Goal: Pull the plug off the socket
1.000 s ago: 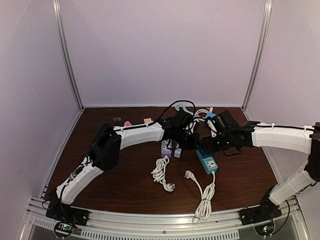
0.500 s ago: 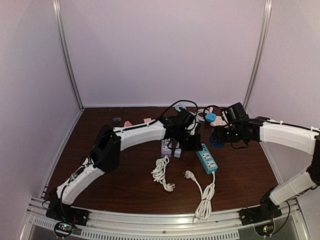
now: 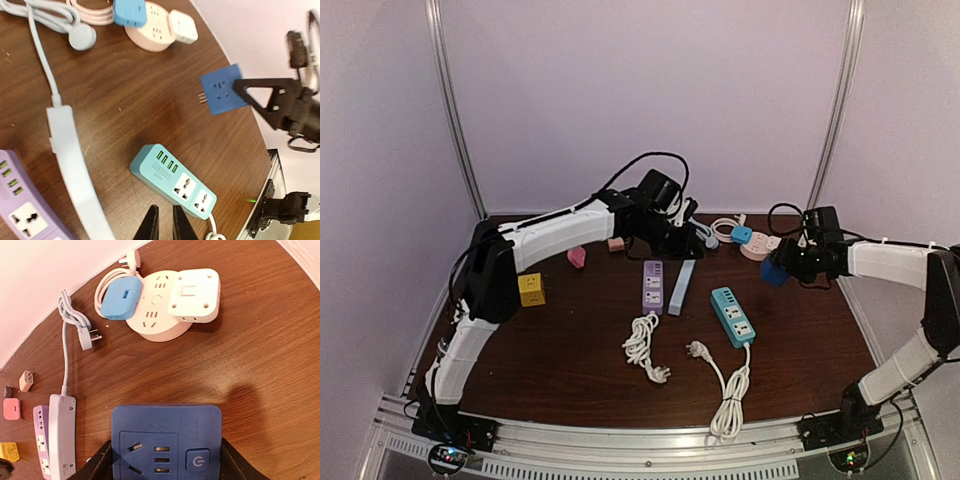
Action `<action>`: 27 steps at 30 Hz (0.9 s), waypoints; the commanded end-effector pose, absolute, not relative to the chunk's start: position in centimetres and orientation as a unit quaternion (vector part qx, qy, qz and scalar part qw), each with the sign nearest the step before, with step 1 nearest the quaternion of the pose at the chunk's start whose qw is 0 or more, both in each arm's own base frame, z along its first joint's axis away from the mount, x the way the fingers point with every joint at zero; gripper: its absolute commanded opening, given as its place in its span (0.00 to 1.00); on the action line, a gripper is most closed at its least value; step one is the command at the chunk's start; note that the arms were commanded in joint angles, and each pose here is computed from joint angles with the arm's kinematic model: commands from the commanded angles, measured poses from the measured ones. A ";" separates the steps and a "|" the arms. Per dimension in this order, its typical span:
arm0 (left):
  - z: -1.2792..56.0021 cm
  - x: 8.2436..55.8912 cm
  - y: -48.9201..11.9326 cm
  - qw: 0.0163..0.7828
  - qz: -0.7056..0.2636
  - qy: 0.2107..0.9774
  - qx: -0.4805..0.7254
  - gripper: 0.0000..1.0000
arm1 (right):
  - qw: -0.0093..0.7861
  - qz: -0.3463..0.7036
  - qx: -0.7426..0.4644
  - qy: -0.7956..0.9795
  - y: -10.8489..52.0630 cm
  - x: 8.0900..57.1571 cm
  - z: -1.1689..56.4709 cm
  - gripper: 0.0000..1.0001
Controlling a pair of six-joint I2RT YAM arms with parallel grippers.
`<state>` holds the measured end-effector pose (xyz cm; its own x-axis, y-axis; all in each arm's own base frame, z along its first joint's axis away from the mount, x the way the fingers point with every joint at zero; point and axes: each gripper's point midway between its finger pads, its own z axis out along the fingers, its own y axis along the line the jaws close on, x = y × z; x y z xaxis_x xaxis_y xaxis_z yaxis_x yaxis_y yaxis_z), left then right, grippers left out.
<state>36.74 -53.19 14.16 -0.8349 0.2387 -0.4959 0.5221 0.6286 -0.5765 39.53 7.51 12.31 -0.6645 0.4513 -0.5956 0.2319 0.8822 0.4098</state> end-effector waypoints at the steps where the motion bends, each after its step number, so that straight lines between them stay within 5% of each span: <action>1: 19.8 39.0 -49.7 0.246 -0.379 0.864 0.221 0.12 | 0.364 0.243 0.230 0.869 7.6 41.4 11.9 0.35; 11: 22.2 40.9 -43.9 0.261 -0.360 0.870 0.212 0.13 | 0.341 0.303 0.296 0.839 6.2 41.2 8.4 0.42; 27: 22.1 40.7 -43.3 0.266 -0.364 0.865 0.219 0.13 | 0.313 0.251 0.322 0.857 3.4 37.5 6.7 0.87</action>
